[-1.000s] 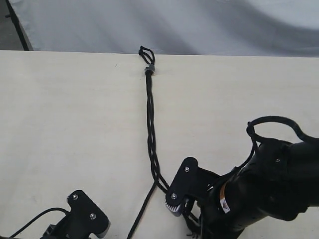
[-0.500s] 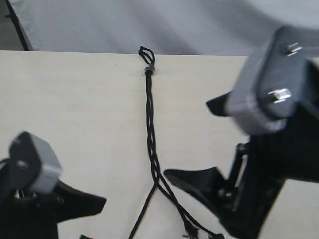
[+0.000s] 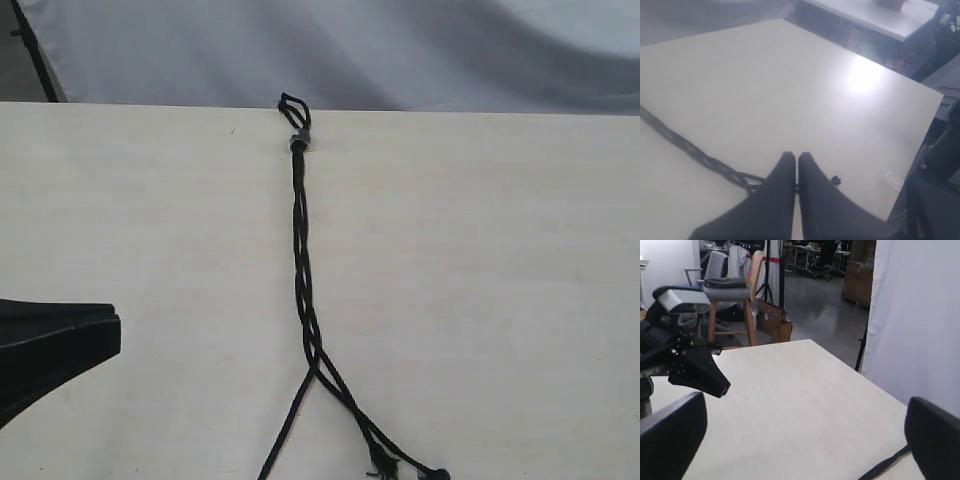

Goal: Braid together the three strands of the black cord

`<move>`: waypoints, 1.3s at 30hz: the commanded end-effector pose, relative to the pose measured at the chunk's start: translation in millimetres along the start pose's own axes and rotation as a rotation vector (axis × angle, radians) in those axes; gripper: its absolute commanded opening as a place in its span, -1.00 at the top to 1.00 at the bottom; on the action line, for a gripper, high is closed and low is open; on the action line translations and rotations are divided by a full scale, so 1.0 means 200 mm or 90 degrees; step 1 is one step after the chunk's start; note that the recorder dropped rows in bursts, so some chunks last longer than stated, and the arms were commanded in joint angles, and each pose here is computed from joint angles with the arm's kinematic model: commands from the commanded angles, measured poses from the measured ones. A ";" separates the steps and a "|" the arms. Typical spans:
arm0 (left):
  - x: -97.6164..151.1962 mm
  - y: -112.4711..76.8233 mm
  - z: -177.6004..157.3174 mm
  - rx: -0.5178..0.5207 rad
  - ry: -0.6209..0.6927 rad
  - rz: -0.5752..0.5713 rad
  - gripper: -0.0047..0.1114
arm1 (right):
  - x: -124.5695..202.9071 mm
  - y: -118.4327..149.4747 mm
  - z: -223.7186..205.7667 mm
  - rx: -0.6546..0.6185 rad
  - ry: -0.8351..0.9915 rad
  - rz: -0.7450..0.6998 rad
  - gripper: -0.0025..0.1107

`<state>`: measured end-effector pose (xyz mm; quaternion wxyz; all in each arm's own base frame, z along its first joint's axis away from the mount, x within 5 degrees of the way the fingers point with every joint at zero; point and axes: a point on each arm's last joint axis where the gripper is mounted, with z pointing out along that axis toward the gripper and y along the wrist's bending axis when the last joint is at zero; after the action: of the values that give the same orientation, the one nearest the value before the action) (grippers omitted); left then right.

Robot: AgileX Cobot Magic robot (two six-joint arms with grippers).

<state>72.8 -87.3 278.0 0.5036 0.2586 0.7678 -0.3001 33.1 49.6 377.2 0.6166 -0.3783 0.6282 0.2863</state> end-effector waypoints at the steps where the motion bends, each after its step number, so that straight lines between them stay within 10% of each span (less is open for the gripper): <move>1: 0.01 0.01 0.00 -0.008 0.002 0.018 0.87 | 0.00 0.00 -0.09 -0.001 -0.026 0.008 -0.81; 8: -0.07 -0.02 -0.01 0.028 -0.104 0.078 0.87 | 0.00 0.00 -0.18 0.003 -0.067 0.008 -0.81; 39: -0.07 -0.02 -0.01 0.028 -0.104 0.079 0.87 | -0.01 0.00 -0.21 0.005 -0.086 0.007 -0.81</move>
<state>73.8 -90.9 290.1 0.5700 0.2921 0.7056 -0.3031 10.6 17.7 380.7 0.6549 -0.3557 0.5912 0.3083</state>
